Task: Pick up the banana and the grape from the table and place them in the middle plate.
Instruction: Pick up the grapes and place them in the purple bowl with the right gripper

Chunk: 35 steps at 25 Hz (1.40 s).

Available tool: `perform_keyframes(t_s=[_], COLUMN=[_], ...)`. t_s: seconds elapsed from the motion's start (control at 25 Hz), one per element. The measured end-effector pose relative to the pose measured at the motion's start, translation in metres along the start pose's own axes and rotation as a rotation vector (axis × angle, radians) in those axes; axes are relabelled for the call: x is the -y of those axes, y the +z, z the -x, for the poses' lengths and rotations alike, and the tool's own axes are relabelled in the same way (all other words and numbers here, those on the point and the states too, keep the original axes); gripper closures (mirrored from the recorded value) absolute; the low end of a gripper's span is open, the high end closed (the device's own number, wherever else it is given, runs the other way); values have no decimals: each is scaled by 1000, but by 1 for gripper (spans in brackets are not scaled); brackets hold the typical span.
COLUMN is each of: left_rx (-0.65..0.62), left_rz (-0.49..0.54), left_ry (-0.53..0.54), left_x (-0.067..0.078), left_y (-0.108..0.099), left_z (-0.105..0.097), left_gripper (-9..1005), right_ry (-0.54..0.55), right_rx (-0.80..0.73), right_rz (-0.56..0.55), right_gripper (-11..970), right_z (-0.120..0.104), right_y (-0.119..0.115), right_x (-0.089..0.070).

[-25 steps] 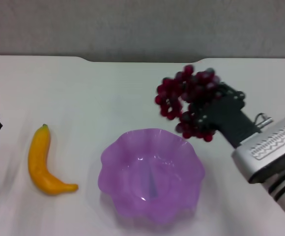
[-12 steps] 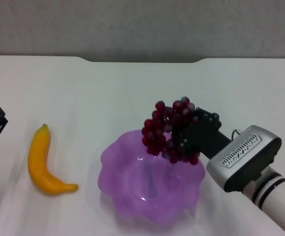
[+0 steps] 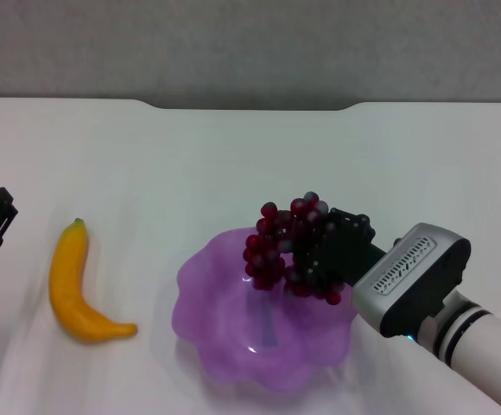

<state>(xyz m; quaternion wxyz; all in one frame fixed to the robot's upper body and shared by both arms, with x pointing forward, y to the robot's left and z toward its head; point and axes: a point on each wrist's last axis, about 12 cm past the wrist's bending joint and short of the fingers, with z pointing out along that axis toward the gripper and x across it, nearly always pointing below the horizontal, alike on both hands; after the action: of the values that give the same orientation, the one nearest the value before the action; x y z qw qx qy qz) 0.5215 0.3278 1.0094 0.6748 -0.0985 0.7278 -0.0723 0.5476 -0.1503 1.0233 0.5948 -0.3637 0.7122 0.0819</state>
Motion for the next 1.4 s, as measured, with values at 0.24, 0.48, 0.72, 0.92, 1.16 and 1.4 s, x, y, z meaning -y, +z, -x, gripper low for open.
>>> perform_keyframes(t_s=[0.24, 0.48, 0.72, 0.92, 1.16, 1.4], left_rx=[-12, -20, -21, -21, -27, -30], left_rz=[-11, -11, -11, -11, 2, 10], left_ry=[5, 5, 5, 5, 6, 6], left_x=[3, 4, 4, 4, 0, -2], left_y=[4, 4, 4, 4, 1, -2], left_z=[0, -1, -1, -1, -3, -4], left_gripper=[106, 106, 106, 105, 105, 105], right_ry=[-9, -36, -45, -15, 87, 133], right_rx=[7, 35, 60, 52, 23, -118], right_rz=[-4, 2, -3, 0, 25, 125], right_gripper=[588, 589, 428, 104, 62, 65], right_z=[1, -1, 0, -1, 1, 17], right_y=[1, -3, -4, -4, -2, 7], right_x=[2, 0, 0, -1, -5, -17])
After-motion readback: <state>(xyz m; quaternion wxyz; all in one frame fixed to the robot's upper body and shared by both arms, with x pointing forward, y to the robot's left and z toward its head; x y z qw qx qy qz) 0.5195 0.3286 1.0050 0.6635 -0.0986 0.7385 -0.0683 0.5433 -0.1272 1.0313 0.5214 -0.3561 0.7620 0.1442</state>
